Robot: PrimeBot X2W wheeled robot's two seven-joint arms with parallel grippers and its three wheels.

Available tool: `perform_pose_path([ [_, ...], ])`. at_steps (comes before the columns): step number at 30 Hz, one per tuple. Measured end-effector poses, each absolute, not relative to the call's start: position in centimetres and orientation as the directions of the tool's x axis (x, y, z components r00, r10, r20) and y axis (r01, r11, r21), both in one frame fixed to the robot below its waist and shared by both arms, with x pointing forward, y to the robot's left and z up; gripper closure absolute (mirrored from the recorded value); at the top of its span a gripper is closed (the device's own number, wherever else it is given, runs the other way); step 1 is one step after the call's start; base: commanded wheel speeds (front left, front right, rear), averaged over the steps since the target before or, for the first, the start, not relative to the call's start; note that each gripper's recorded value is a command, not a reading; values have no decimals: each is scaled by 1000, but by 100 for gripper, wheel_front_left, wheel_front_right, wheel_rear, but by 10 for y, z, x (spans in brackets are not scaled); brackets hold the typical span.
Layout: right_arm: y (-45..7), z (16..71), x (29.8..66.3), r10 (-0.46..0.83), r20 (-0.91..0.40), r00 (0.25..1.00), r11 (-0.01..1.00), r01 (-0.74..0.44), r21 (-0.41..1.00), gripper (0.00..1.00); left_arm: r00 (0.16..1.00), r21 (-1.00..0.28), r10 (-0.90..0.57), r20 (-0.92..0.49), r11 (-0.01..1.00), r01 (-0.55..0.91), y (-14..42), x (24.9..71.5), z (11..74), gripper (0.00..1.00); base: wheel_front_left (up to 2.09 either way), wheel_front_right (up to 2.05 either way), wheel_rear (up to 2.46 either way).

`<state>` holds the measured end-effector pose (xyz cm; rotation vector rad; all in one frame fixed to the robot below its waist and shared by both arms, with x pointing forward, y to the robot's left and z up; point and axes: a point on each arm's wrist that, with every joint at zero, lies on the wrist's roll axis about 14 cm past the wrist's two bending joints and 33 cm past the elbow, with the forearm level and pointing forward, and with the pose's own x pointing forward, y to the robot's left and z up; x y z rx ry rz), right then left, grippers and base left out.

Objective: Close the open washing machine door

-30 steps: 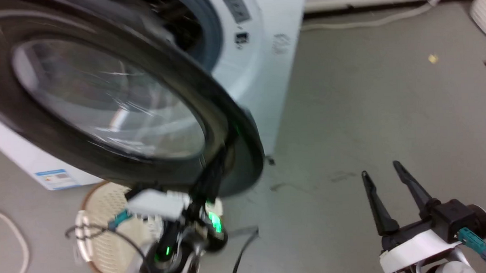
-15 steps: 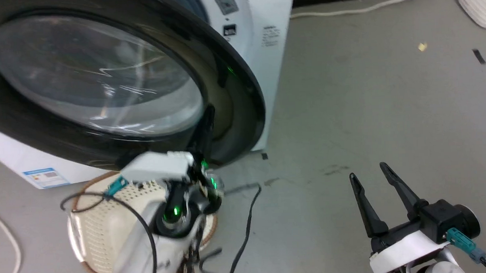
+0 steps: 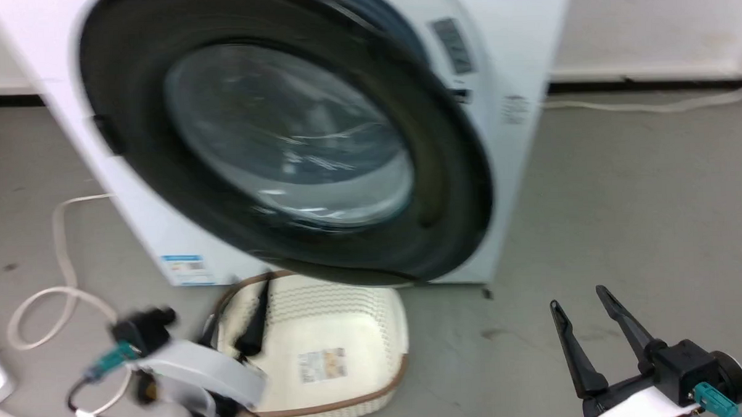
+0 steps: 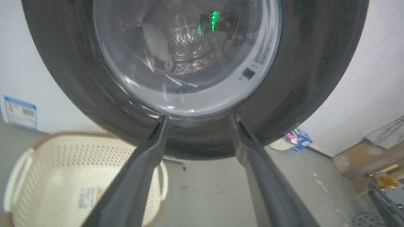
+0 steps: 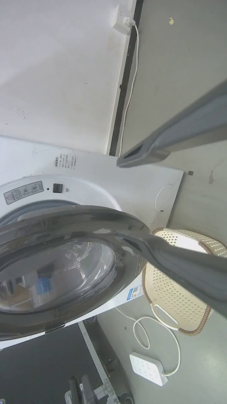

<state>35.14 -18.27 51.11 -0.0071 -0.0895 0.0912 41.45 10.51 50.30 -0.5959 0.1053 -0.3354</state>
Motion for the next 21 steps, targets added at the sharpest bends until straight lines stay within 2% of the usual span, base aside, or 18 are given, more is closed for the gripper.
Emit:
perform_pose_path([
  [3,-165,517,357,147,109,983,989,-147,-13,0,967,-338,-214,139,908,249,147,412,550,0,0,0,0],
  [7,-145,523,362,208,127,970,978,-207,-16,0,969,-170,-98,227,976,139,176,383,572,0,0,0,0],
  [12,-130,526,362,248,137,959,969,-248,-17,0,975,-36,-78,207,995,88,180,350,556,0,0,0,0],
  [17,-125,523,359,258,127,958,966,-259,-13,0,982,42,-137,129,990,133,166,335,528,0,0,0,0],
  [21,-124,520,360,256,121,959,966,-258,-5,0,985,35,-132,115,991,129,162,336,522,0,0,0,0],
])
